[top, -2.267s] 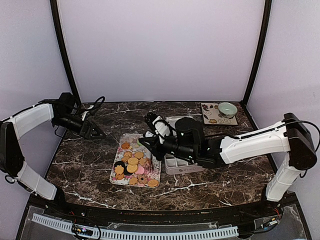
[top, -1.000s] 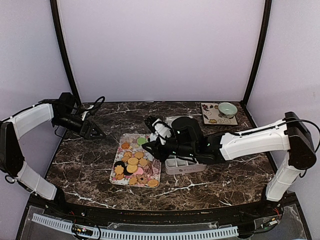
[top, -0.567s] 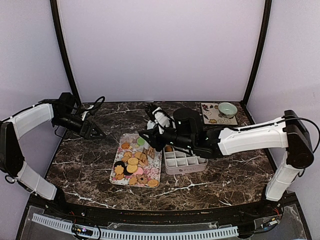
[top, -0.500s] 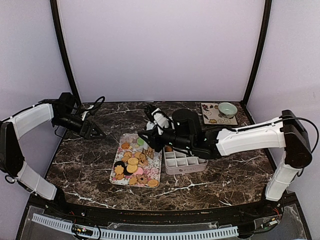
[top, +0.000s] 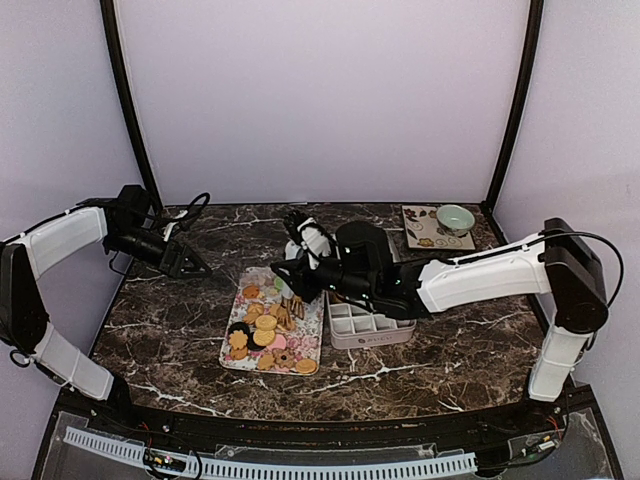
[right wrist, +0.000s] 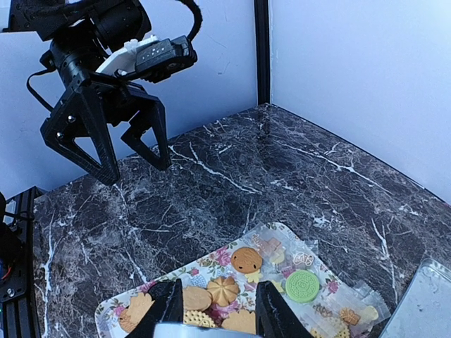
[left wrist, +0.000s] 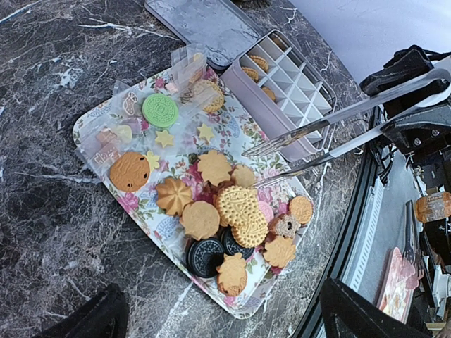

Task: Pack the cookies
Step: Pick up the fake cookies from the plate.

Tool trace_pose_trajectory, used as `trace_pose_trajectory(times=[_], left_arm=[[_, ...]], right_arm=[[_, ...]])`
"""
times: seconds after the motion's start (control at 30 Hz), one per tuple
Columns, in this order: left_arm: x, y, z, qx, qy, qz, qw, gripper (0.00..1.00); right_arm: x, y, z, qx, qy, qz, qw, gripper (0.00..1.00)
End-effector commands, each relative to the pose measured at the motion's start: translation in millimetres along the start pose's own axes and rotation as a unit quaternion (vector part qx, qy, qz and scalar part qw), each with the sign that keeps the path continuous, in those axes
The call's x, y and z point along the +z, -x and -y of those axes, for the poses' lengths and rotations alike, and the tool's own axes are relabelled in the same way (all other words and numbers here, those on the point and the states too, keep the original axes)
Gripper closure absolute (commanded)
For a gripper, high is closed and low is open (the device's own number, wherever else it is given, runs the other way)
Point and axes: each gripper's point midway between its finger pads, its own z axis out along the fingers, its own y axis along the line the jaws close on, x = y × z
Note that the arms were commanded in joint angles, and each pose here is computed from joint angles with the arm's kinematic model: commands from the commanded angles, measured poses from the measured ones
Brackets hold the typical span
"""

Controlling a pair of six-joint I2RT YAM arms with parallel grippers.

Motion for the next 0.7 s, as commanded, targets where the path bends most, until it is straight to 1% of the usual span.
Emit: trace_pose_trajectory(times=[0.0, 0.07, 0.1, 0.23, 0.47, 0.67], left_arm=[[-7, 2, 6, 0.008, 0.001, 0.004, 1.000, 0.02], [-7, 2, 6, 0.009, 0.001, 0.004, 1.000, 0.02], [-7, 2, 6, 0.008, 0.001, 0.004, 1.000, 0.02], [-7, 3, 6, 0.008, 0.000, 0.005, 1.000, 0.03], [-8, 4, 6, 0.009, 0.001, 0.004, 1.000, 0.03], [-8, 4, 6, 0.010, 0.002, 0.004, 1.000, 0.02]], right_arm=[[-2, 36, 3, 0.027, 0.012, 0.065, 0.997, 0.65], [-4, 38, 3, 0.028, 0.012, 0.067, 0.997, 0.65], [-5, 27, 3, 0.028, 0.011, 0.055, 0.998, 0.65], [-9, 22, 5, 0.029, 0.009, 0.051, 0.998, 0.65], [-4, 7, 4, 0.034, 0.014, 0.036, 0.999, 0.65], [-5, 6, -8, 0.045, 0.047, 0.035, 0.997, 0.64]])
